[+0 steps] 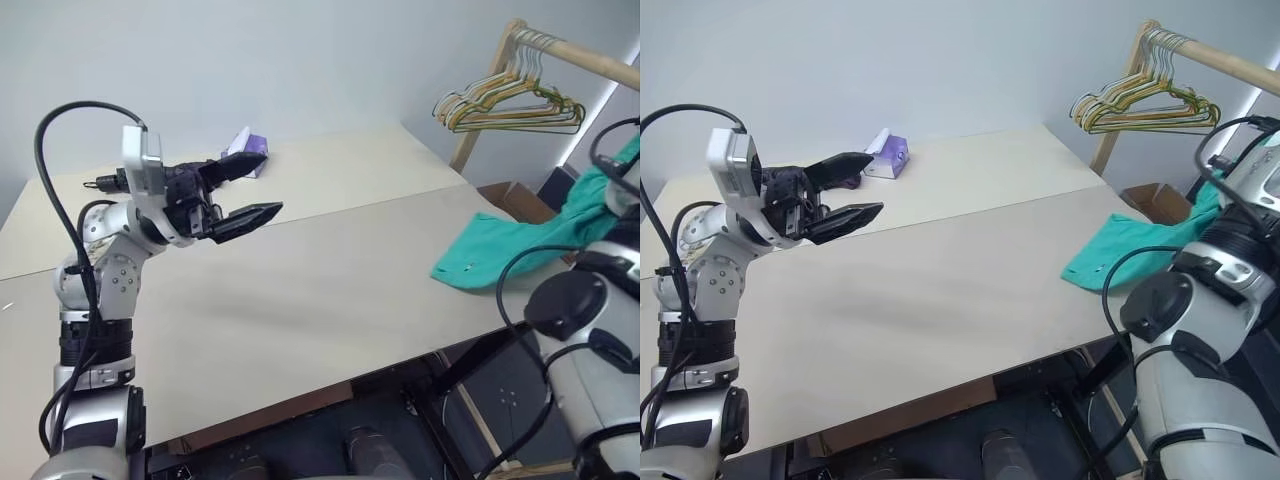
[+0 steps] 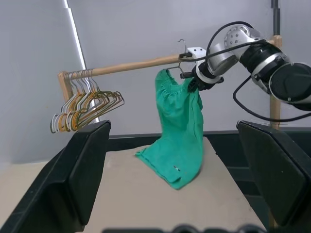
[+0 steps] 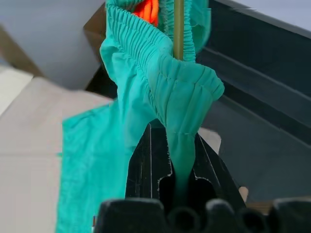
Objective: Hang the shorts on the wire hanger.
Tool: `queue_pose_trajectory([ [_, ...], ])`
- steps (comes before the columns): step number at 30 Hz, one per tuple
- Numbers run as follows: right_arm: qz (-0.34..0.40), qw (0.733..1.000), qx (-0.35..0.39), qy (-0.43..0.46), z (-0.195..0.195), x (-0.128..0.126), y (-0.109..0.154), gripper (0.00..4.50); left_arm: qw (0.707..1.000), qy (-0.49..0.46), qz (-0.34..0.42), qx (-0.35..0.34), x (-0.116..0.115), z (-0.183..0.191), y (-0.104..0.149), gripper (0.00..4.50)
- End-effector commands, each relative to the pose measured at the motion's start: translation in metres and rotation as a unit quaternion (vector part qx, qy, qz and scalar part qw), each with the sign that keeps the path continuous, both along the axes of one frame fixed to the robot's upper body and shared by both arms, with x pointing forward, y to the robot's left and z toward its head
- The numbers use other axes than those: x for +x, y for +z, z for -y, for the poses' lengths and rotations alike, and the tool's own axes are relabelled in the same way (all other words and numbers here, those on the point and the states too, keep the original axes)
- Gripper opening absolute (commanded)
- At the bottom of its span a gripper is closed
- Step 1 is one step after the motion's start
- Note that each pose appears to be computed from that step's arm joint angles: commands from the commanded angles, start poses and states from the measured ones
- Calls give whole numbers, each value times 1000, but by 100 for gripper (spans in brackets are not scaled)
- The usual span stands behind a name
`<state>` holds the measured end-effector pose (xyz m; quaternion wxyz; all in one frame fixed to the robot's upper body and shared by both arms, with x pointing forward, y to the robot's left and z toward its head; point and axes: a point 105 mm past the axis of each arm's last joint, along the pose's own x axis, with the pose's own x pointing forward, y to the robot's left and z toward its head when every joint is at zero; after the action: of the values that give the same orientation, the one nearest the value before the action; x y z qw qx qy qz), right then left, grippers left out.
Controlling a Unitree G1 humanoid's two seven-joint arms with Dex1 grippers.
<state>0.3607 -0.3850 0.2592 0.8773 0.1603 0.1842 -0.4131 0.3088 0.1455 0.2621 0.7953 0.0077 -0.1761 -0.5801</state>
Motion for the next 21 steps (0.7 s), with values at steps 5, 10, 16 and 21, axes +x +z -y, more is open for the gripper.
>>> queue_pose_trajectory([
  [5,91,994,46,-36,24,7,32,0,1000,1,28,-9,-8,5,12,449],
  [10,108,989,86,-46,33,5,28,0,1000,1,29,-9,-9,6,12,449],
  [16,105,983,138,-54,34,4,14,0,999,-21,35,-27,-16,8,18,449],
  [21,88,983,146,-64,36,3,0,0,998,-34,37,-41,-19,10,23,449],
])
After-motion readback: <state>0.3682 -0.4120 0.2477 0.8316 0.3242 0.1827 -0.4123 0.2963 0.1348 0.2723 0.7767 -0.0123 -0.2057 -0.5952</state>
